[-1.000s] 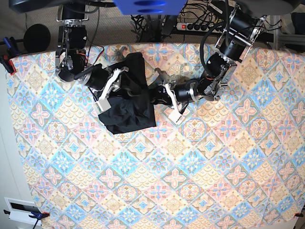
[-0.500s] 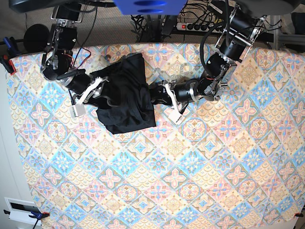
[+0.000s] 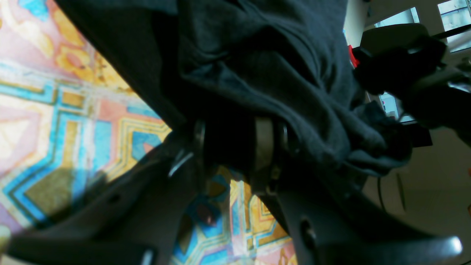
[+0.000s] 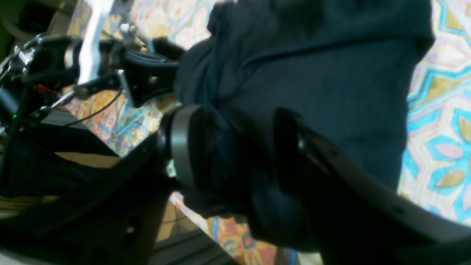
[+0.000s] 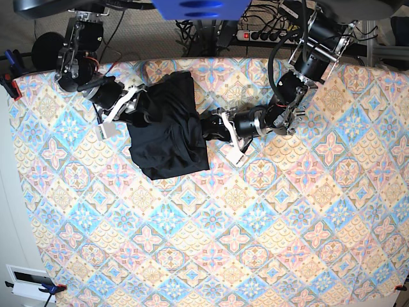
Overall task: Layout the t-shirt on the table in an organized manner, then fold the t-shirt properly
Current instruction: 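Release the shirt with both grippers and lift them away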
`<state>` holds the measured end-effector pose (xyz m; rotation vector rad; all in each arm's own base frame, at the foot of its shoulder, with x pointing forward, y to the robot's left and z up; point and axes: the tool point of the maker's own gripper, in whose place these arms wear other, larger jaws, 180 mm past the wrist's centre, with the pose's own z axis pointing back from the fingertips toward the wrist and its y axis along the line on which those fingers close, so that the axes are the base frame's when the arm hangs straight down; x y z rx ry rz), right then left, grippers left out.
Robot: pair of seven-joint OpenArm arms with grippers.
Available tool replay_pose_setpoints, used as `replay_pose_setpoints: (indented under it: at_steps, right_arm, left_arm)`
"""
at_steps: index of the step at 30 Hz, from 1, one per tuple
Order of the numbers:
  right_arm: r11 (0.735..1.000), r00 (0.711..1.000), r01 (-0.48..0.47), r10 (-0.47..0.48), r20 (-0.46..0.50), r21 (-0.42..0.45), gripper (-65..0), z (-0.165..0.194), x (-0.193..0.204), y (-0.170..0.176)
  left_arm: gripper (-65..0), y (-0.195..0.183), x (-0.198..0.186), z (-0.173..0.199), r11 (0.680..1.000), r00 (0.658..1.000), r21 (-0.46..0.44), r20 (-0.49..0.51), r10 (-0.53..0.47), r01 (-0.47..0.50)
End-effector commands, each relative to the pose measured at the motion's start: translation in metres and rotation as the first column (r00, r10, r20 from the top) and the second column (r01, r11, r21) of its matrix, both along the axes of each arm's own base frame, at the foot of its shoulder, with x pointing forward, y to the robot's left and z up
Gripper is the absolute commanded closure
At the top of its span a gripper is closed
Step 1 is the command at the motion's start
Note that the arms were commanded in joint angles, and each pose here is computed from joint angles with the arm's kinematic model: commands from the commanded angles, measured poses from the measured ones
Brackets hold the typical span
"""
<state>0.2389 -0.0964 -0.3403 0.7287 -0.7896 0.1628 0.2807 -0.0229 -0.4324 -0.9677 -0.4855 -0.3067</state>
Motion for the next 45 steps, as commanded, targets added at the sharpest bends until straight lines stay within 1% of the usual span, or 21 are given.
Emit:
replay_pose_setpoints:
  at_steps: [1, 5, 9, 10, 14, 19, 21, 23, 25, 28, 30, 31, 33, 34, 36, 38, 39, 40, 42, 43, 45]
  right_arm:
    - [1.0, 0.997, -0.022, 0.021, 0.069, 0.014, -29.0, 0.018, 0.007, 0.004]
    - [0.988, 0.987, -0.157, 0.157, 0.048, -0.005, -29.0, 0.011, -0.004, 0.029]
    - [0.962, 0.962, -0.272, 0.272, 0.018, -0.006, -28.8, 0.004, -0.021, 0.053]
    - [0.954, 0.954, -0.299, 0.299, 0.009, -0.009, -27.9, 0.002, -0.025, 0.058]
    - [0.922, 0.923, -0.385, 0.385, 0.0, -0.038, -19.7, 0.0, -0.033, 0.067]
    - [0.912, 0.913, -0.404, 0.407, 0.033, -0.078, -9.5, 0.009, -0.023, 0.063]
    - [0.908, 0.908, -0.404, 0.413, 0.075, -0.111, -6.2, 0.021, -0.015, 0.059]
    - [0.915, 0.911, -0.377, 0.394, 0.121, -0.14, -2.6, 0.035, -0.006, 0.051]
    - [0.931, 0.925, -0.33, 0.352, 0.143, -0.155, 0.0, 0.041, 0.002, 0.038]
    - [0.958, 0.95, -0.215, 0.25, 0.185, -0.187, 0.0, 0.052, 0.023, 0.005]
    - [0.969, 0.957, -0.124, 0.174, 0.232, -0.215, 0.0, 0.066, 0.041, -0.022]
    - [0.968, 0.955, -0.082, 0.144, 0.259, -0.236, 0.0, 0.073, 0.051, -0.034]
    - [0.958, 0.947, -0.028, 0.117, 0.298, -0.286, 0.0, 0.084, 0.068, -0.049]
    - [0.947, 0.952, -0.014, 0.111, 0.286, -0.32, 0.0, 0.078, 0.072, -0.055]
    - [0.924, 0.967, 0.011, 0.088, 0.239, -0.382, 0.0, 0.06, 0.074, -0.07]
    - [0.894, 0.982, 0.026, 0.061, 0.178, -0.448, 0.0, 0.037, 0.074, -0.087]
    - [0.88, 0.988, 0.029, 0.046, 0.145, -0.474, 0.0, 0.025, 0.073, -0.095]
    - [0.872, 0.993, 0.028, 0.033, 0.116, -0.488, 0.0, 0.015, 0.071, -0.1]
    - [0.863, 0.998, 0.025, 0.005, 0.058, -0.504, 0.0, -0.007, 0.067, -0.105]
    - [0.862, 0.999, 0.025, -0.005, 0.041, -0.507, 0.0, -0.014, 0.065, -0.106]
    - [0.859, 0.999, 0.032, -0.019, 0.029, -0.512, 0.0, -0.022, 0.064, -0.11]
  left_arm:
    - [-16.2, 0.008, -0.002, -0.008, 0.999, 1.0, 0.04, -0.03, 0.005, -0.003]
    - [-16.2, 0.007, -0.002, -0.007, 0.999, 1.0, 0.037, -0.027, 0.003, -0.002]
    - [-16.2, 0.007, 0.0, -0.005, 0.999, 1.0, 0.034, -0.023, 0.005, -0.004]
    - [-16.2, 0.007, 0.0, -0.005, 0.999, 1.0, 0.034, -0.023, 0.005, -0.004]
    - [-16.2, 0.007, 0.001, -0.004, 0.999, 1.0, 0.034, -0.021, 0.006, -0.006]
    - [-16.2, 0.006, 0.001, -0.004, 0.999, 1.0, 0.033, -0.021, 0.006, -0.005]
    - [-16.2, 0.006, 0.001, -0.004, 0.999, 1.0, 0.032, -0.02, 0.006, -0.005]
    - [-16.1, 0.006, 0.001, -0.003, 1.0, 1.0, 0.03, -0.019, 0.005, -0.004]
    - [-15.3, 0.005, 0.002, -0.002, 1.0, 1.0, 0.028, -0.016, 0.004, -0.003]
    - [-11.2, -0.001, 0.003, 0.01, 1.0, 1.0, 0.014, 0.025, -0.017, 0.016]
    - [-7.9, -0.004, 0.005, 0.018, 1.0, 0.998, 0.006, 0.049, -0.026, 0.025]
    - [-5.6, -0.001, 0.005, 0.02, 1.0, 0.998, 0.012, 0.058, -0.029, 0.029]
    - [-0.1, 0.0, 0.005, 0.024, 0.999, 0.996, 0.015, 0.076, -0.04, 0.039]
    - [0.0, 0.0, 0.006, 0.027, 0.999, 0.996, 0.015, 0.083, -0.042, 0.041]
    - [0.0, 0.001, 0.006, 0.029, 0.999, 0.995, 0.02, 0.087, -0.049, 0.048]
    - [0.0, 0.006, 0.005, 0.031, 0.997, 0.994, 0.033, 0.089, -0.066, 0.063]
    - [0.0, 0.005, 0.006, 0.036, 0.997, 0.992, 0.03, 0.104, -0.07, 0.067]
    - [0.0, 0.004, 0.006, 0.039, 0.997, 0.99, 0.03, 0.116, -0.078, 0.075]
    - [0.0, 0.004, 0.009, 0.048, 0.996, 0.986, 0.029, 0.144, -0.082, 0.079]
    - [0.0, 0.011, 0.013, 0.053, 0.997, 0.984, 0.034, 0.16, -0.072, 0.067]
    - [0.0, 0.015, 0.019, 0.061, 0.998, 0.981, 0.029, 0.185, -0.057, 0.053]
